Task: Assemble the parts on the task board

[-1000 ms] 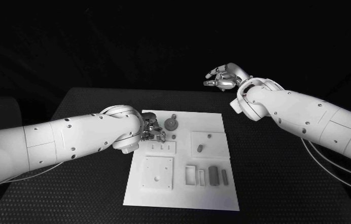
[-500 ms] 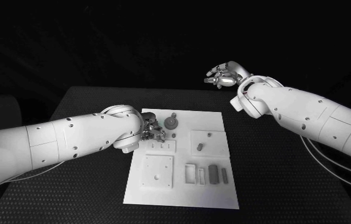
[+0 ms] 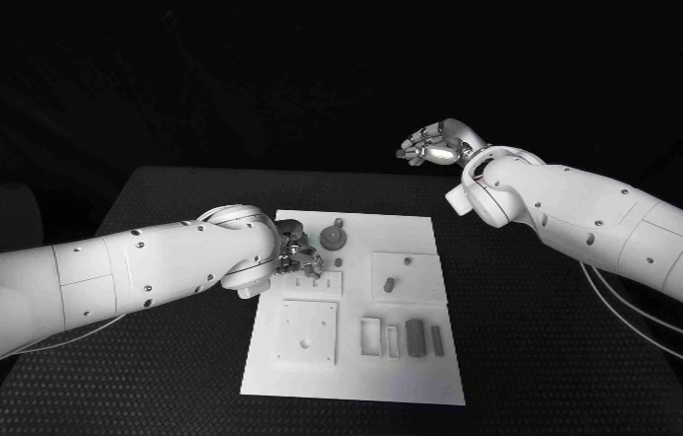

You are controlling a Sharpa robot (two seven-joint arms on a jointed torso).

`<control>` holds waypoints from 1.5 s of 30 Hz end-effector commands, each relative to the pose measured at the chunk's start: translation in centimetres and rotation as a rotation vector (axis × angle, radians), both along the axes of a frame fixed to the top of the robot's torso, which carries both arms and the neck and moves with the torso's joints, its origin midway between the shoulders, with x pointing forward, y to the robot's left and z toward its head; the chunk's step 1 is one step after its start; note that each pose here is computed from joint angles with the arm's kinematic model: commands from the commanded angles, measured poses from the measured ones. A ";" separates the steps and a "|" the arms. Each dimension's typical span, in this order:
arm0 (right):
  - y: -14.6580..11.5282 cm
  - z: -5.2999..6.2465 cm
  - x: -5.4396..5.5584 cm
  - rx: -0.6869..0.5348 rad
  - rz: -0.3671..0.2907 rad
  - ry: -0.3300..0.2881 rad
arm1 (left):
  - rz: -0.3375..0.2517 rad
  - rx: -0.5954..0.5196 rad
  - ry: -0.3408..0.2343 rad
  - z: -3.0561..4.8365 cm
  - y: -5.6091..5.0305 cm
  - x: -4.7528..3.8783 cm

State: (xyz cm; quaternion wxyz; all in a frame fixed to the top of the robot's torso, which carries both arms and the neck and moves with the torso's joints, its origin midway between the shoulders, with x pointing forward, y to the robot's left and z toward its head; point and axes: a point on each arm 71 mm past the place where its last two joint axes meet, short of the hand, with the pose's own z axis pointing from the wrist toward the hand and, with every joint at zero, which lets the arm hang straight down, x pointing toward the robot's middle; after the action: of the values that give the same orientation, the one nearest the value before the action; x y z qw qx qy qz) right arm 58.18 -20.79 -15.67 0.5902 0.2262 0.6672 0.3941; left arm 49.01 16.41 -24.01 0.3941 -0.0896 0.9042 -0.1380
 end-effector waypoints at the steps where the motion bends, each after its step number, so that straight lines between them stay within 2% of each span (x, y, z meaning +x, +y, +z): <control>1: 0.3 0.0 0.0 0.046 0.034 0.016 | -0.017 0.006 0.009 -0.15 -0.3 -0.17; 5: 0.4 0.0 -0.1 0.042 0.033 0.024 | -0.040 0.032 -0.023 -0.32 -0.3 -0.28; 13: 0.0 -0.1 0.0 0.036 0.025 0.028 | -0.038 0.034 -0.023 -0.69 -0.2 -0.33; 23: 0.0 -0.1 0.0 0.038 0.027 0.037 | -0.037 0.044 -0.049 -1.02 0.0 -0.28; 45: 0.0 -0.1 0.0 0.037 0.031 0.042 | -0.068 0.051 -0.034 -1.40 -0.3 -0.89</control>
State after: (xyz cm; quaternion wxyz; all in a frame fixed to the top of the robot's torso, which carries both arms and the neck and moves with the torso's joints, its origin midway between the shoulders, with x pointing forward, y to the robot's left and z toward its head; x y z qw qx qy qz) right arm 58.15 -20.91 -15.85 0.5709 0.2385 0.6725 0.4061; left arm 48.31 16.25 -25.18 0.4104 -0.0553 0.9010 -0.1290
